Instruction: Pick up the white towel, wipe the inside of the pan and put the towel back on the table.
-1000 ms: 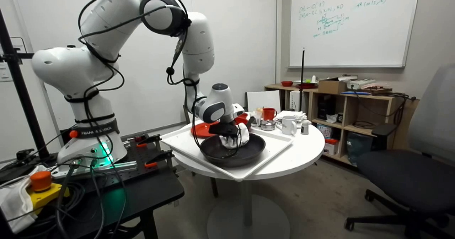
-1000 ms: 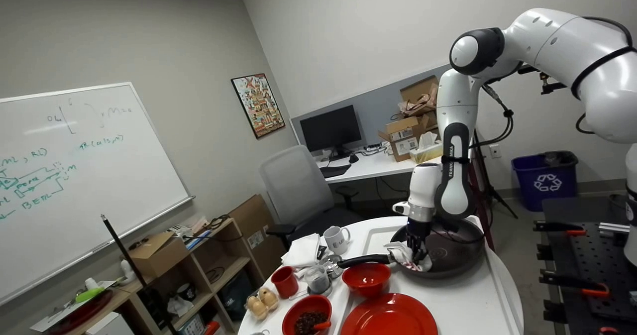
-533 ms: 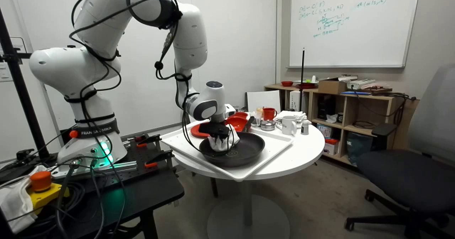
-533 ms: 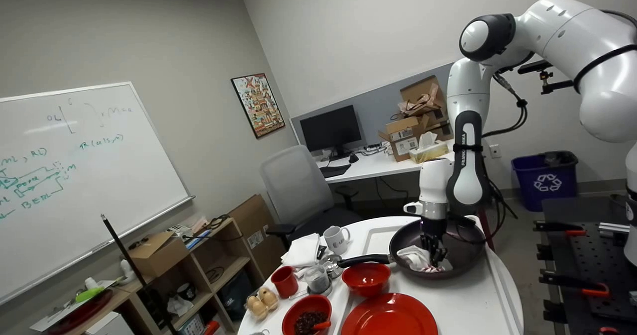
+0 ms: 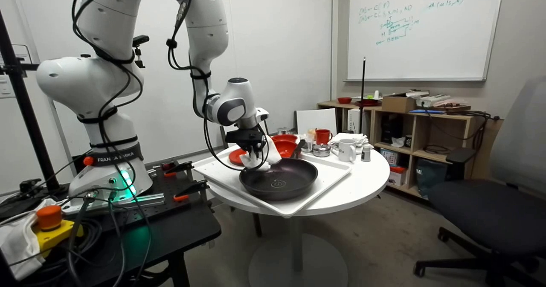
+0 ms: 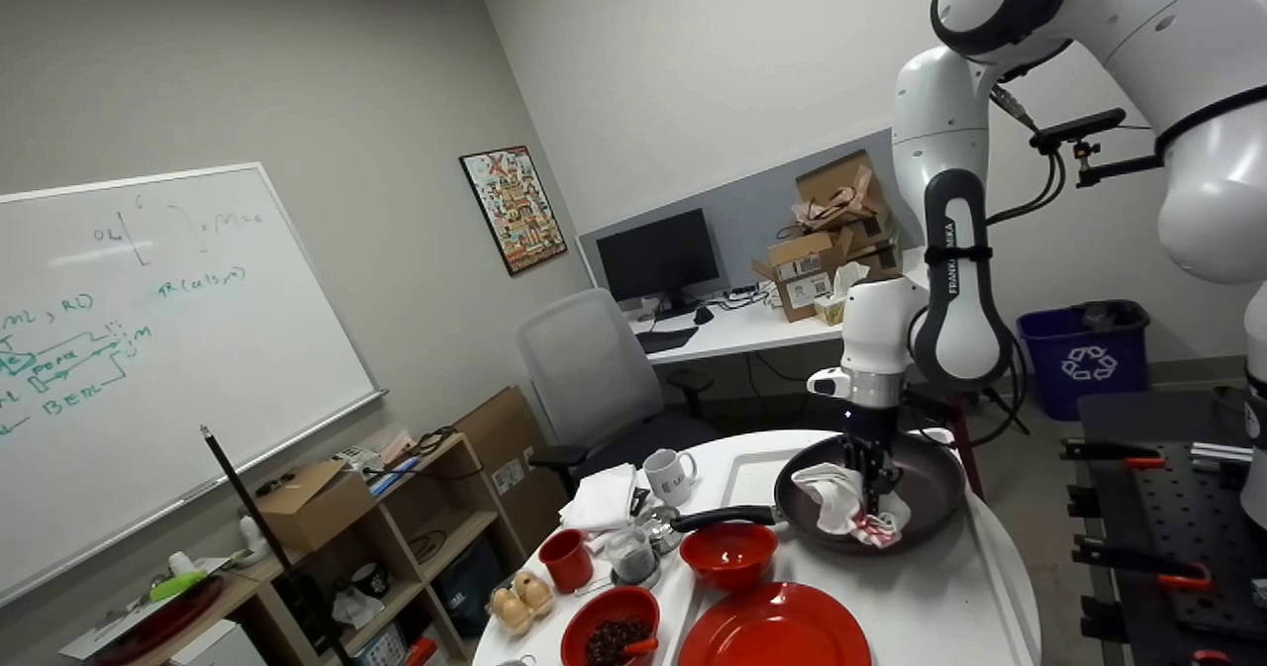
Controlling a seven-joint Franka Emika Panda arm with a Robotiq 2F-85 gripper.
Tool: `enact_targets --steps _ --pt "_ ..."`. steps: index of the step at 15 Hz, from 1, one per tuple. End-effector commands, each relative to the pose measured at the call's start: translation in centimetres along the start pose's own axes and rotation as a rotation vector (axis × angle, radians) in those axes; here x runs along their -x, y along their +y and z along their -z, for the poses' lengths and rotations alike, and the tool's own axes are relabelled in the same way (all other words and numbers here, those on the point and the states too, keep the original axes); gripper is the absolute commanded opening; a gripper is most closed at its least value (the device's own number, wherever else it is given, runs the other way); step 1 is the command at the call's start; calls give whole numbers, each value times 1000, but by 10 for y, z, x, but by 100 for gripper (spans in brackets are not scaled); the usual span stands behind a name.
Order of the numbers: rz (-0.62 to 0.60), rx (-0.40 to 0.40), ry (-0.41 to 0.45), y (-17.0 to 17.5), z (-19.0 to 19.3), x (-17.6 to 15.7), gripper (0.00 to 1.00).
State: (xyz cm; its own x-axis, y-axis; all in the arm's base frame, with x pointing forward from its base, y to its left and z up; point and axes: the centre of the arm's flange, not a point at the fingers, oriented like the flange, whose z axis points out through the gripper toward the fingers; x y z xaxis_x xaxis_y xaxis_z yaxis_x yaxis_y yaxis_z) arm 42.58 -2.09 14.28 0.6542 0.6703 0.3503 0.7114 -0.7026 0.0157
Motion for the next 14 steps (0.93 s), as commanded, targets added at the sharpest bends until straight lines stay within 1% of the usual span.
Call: enact_targets --steps 1,5,8,14 --pt "69 34 -52 -48 25 -27 9" --pt "146 8 -145 -87 8 -53 9" --pt "167 -8 -246 -110 -9 -65 9" --pt "155 -51 -459 -129 -41 -67 9"
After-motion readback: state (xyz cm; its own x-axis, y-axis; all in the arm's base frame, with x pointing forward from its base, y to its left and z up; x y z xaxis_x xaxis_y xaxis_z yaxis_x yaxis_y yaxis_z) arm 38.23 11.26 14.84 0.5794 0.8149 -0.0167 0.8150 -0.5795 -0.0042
